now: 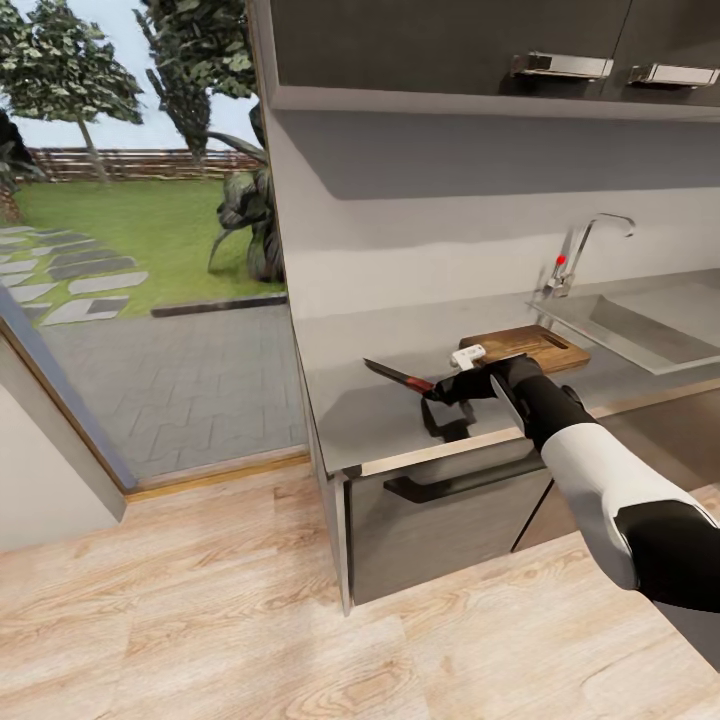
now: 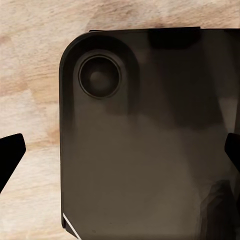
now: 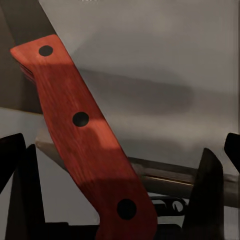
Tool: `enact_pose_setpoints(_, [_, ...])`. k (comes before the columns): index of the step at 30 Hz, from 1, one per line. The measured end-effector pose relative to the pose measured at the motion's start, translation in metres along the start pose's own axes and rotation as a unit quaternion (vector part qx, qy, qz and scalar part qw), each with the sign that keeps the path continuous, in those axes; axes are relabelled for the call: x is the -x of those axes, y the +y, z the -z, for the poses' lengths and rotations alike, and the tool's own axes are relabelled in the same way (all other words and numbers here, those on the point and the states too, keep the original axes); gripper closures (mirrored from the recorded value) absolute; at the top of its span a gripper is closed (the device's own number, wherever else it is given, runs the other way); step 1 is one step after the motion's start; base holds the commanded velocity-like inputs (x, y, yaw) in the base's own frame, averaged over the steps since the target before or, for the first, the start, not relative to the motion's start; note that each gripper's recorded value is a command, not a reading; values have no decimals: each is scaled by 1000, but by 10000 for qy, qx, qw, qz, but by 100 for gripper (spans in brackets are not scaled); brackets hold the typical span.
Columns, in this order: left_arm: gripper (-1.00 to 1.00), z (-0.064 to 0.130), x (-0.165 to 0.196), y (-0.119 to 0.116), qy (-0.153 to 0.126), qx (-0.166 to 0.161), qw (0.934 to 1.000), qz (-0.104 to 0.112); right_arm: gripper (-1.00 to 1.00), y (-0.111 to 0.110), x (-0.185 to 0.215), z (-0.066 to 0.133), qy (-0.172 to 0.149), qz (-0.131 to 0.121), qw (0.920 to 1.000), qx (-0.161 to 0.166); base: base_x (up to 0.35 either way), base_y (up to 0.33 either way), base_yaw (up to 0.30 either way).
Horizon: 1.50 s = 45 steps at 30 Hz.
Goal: In the kitchen, take the Vidalia onion out of the sink, dice it on the chopping board with the paring knife, put the diced onion into the bowl on the countertop, then place both the paring knife and the chopping board into the sink.
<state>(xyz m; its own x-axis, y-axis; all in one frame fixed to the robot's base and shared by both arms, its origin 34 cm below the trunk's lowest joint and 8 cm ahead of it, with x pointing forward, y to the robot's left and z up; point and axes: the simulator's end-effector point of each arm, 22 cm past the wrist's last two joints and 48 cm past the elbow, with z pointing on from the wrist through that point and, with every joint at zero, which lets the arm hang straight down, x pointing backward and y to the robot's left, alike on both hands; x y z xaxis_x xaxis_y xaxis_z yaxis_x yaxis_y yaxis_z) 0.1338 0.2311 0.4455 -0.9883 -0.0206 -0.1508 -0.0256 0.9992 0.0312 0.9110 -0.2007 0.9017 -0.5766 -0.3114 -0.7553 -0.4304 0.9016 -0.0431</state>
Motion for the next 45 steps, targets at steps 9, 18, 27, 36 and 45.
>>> enact_pose_setpoints(9, [-100,0,0,0,0,1,10000,-1,100,0,0,0,-3,-15,10000,5,0,0,0])
enact_pose_setpoints(18, [-100,0,0,0,2,-1,10000,-2,100,1,0,0,-1,-14,10000,7,0,0,0])
enact_pose_setpoints(27, [-100,0,0,0,0,-2,10000,-3,100,3,0,-1,1,-8,10000,34,0,0,0])
enact_pose_setpoints(36, [-100,0,0,0,1,-2,10000,-5,100,13,1,-3,4,60,9999,141,0,0,0])
enact_pose_setpoints(45, [-100,0,0,-1,3,-4,10000,9,100,28,17,4,-161,195,9986,457,0,0,0])
